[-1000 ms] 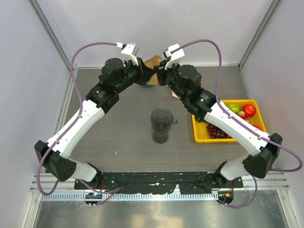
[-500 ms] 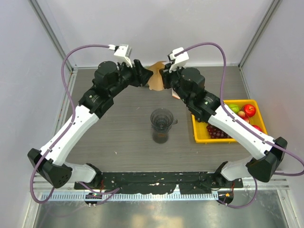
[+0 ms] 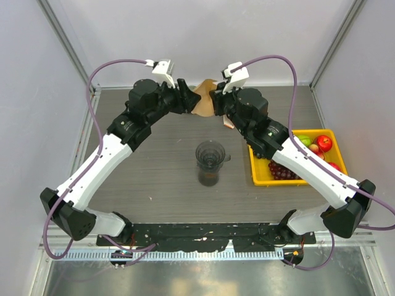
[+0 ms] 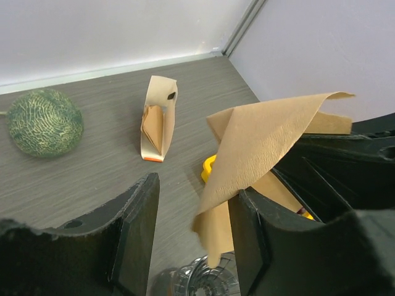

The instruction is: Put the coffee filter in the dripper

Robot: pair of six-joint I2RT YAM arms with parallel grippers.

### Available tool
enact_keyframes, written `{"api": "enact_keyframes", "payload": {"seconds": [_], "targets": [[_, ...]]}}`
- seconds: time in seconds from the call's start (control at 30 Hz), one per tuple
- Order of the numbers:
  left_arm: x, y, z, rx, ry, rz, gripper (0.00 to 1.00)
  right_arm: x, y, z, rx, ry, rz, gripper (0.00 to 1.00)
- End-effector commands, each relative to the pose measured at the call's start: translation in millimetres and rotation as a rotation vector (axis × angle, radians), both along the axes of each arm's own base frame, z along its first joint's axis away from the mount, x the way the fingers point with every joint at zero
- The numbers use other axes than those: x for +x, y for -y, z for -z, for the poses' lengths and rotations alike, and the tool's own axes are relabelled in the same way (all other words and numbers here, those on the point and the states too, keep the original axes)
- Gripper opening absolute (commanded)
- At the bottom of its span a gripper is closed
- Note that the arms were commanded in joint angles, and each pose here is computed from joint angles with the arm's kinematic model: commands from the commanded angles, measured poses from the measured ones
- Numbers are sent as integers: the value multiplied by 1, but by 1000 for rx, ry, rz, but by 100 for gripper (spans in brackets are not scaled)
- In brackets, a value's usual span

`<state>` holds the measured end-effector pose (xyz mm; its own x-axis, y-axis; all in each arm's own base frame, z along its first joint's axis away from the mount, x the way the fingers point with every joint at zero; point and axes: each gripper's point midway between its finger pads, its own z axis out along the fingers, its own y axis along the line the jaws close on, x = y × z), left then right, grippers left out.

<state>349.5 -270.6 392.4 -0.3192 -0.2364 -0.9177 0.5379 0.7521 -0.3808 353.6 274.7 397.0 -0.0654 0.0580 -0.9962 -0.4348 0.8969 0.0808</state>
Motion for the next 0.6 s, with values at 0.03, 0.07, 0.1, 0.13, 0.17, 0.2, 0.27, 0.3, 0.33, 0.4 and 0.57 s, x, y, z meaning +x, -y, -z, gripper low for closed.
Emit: {"api": "enact_keyframes", "payload": {"seconds": [0.03,0.07,0.1,0.13,0.17,0.2,0.27,0.3,0.33,0.4,0.57], "targets": [[7,10,-12,-42,18,-13,48,0,-3,-23,81,25,4,5],[8,11,-11,-39,16,-18,45,0,-5,-24,82,26,0,5],[10,10,-11,-39,12,-30,42,1,-3,-23,78,22,5,5],[11,9,-10,-34,9,-36,38,1,-3,-23,76,22,8,5],[12,8,-10,-29,11,-43,32,2,-1,-20,69,15,21,5],[11,7,-10,-22,12,-43,24,2,2,-19,59,14,34,5],[12,0,-11,-9,18,-73,5,4,9,-12,24,13,66,5],[10,0,-11,-8,18,-66,0,4,12,-9,8,8,78,5],[9,0,-9,-8,13,-65,0,6,14,-7,4,1,97,5],[6,1,-10,-18,4,-57,0,6,13,-2,-8,-9,96,5],[0,9,-7,-20,-18,-17,18,6,6,-7,2,-3,70,5]]}}
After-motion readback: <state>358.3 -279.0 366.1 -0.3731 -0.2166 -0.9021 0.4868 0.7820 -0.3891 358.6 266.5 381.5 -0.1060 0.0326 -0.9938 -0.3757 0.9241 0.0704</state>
